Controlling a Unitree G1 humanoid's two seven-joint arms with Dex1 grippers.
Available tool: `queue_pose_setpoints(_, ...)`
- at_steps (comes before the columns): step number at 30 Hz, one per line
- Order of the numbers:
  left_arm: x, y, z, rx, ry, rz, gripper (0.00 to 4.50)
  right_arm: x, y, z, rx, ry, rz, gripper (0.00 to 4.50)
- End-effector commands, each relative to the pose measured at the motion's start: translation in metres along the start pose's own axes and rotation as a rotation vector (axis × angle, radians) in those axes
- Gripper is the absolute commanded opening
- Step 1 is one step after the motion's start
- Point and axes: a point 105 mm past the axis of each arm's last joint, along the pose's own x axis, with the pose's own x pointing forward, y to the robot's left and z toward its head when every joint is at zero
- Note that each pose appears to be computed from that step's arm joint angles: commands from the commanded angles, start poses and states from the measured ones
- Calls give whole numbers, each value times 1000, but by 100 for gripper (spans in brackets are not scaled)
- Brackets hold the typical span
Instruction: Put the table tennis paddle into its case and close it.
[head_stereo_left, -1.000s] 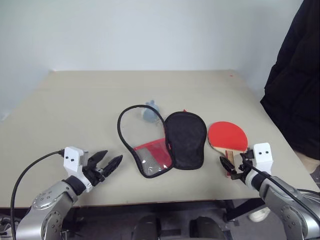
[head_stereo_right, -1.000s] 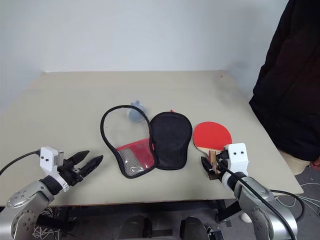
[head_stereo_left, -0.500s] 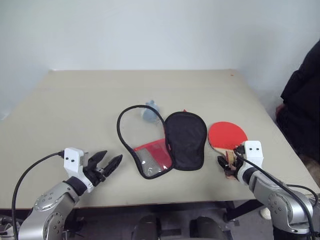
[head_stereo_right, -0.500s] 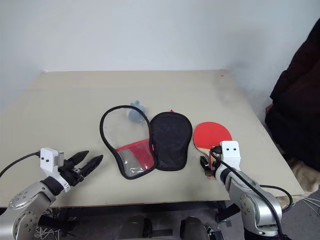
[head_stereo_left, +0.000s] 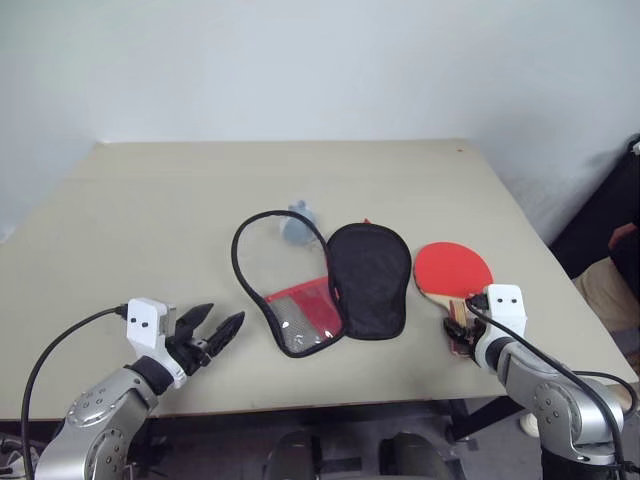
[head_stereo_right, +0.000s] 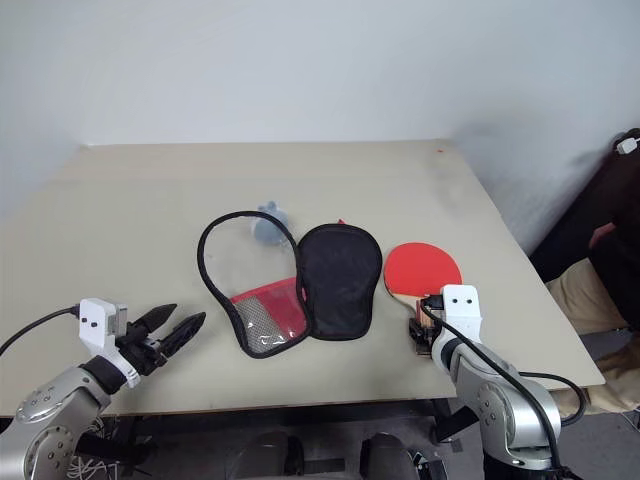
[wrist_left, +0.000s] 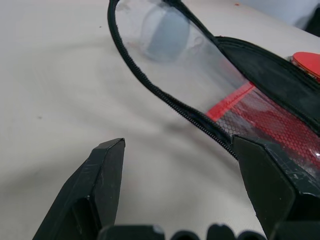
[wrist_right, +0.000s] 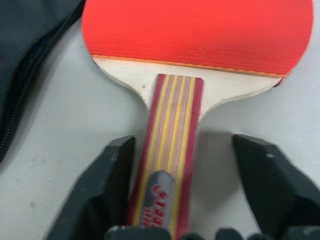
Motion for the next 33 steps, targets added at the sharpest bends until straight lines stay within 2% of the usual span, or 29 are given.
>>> queue_pose_setpoints(1,1,-10,14,90,-26,-77,362,-2,-12,10,14,-31,-62,202)
queue_pose_setpoints(2,1,-13,13,105,-18,-101,362,-2,-12,10,16,-31,-64,184)
queue_pose_setpoints(3,0,-15,12,122,-9,-123,362,-1,-12,11,18,-31,-66,146)
queue_pose_setpoints(5,-2,-18,9,147,13,-169,362,-1,-12,11,22,-32,-70,116)
queue_pose_setpoints(15,-18,-22,12,290,68,-371,362,1,-24,17,61,-42,-141,115)
queue_pose_setpoints(20,-17,-17,16,335,62,-382,362,1,-25,27,97,-82,-155,115)
queue_pose_setpoints(28,-14,-22,15,311,52,-402,362,1,-7,60,121,-211,-59,115)
queue_pose_setpoints(33,-11,-24,15,307,39,-395,362,1,14,83,91,-278,76,115)
